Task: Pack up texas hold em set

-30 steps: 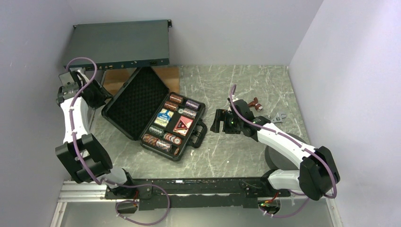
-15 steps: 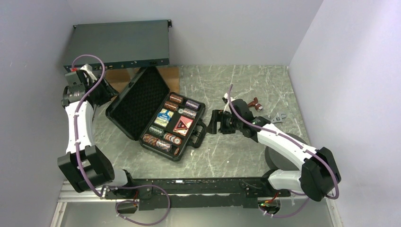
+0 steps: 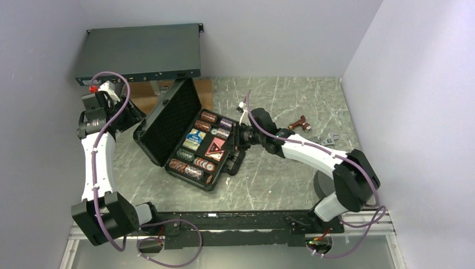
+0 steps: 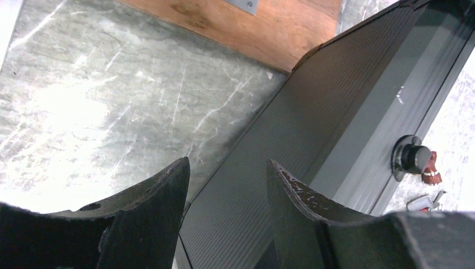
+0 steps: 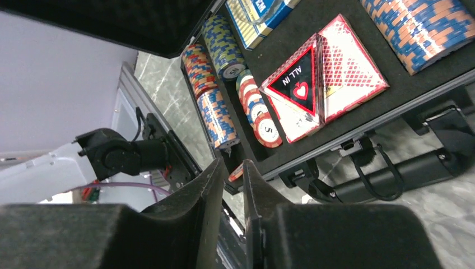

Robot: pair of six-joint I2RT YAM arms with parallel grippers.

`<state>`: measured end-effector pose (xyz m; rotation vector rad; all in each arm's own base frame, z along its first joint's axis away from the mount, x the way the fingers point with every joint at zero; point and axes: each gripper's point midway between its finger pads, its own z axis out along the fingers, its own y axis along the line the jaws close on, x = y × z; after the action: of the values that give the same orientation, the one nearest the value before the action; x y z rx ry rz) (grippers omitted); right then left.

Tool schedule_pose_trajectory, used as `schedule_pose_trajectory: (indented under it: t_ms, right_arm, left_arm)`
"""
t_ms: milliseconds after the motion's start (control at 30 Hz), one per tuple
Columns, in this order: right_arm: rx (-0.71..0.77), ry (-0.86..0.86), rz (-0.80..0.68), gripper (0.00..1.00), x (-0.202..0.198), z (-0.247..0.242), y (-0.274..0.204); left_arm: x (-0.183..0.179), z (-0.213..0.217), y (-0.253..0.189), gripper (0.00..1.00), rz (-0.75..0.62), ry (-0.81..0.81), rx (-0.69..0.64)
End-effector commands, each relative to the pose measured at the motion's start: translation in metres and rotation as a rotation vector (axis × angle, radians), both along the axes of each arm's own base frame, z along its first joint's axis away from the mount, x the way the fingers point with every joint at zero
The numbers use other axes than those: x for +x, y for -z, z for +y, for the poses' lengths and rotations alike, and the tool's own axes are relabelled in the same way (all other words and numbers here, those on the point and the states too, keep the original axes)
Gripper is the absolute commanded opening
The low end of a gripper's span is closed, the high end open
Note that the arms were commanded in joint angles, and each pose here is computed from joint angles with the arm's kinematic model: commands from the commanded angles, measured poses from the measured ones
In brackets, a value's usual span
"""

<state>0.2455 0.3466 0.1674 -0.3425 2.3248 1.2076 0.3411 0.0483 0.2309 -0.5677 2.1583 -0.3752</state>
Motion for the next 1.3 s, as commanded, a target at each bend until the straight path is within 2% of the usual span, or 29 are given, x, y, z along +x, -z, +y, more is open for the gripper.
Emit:
schedule_pose_trajectory:
  t_ms: [0,200,467,667,1267]
  right_arm:
    - [0.127,-0.024,0.017,0.2,0.01,0.027,-0.022]
    - [0.175,-0.066,0.072,0.2,0.012,0.051,-0.023]
    - [0.255,-0.067,0.05,0.33,0.037,0.097,-0.065]
    - [0.314,-0.082,0.057,0.34,0.05,0.125,-0.086]
    - [0.265,-0.019,0.072,0.33,0.028,0.089,-0.074]
  left_arm:
    - [-0.017,-0.022,-0.002,0.59,-0.011,0.077,-0.011]
    - [-0.025,-0.037,-0.002,0.59,-0.03,0.116,-0.03]
    - [-0.033,-0.057,-0.002,0.59,-0.06,0.148,-0.05]
    - [-0.04,-0.067,0.0,0.59,-0.066,0.167,-0.056]
    - [-0.063,-0.098,0.02,0.6,-0.046,0.278,-0.058]
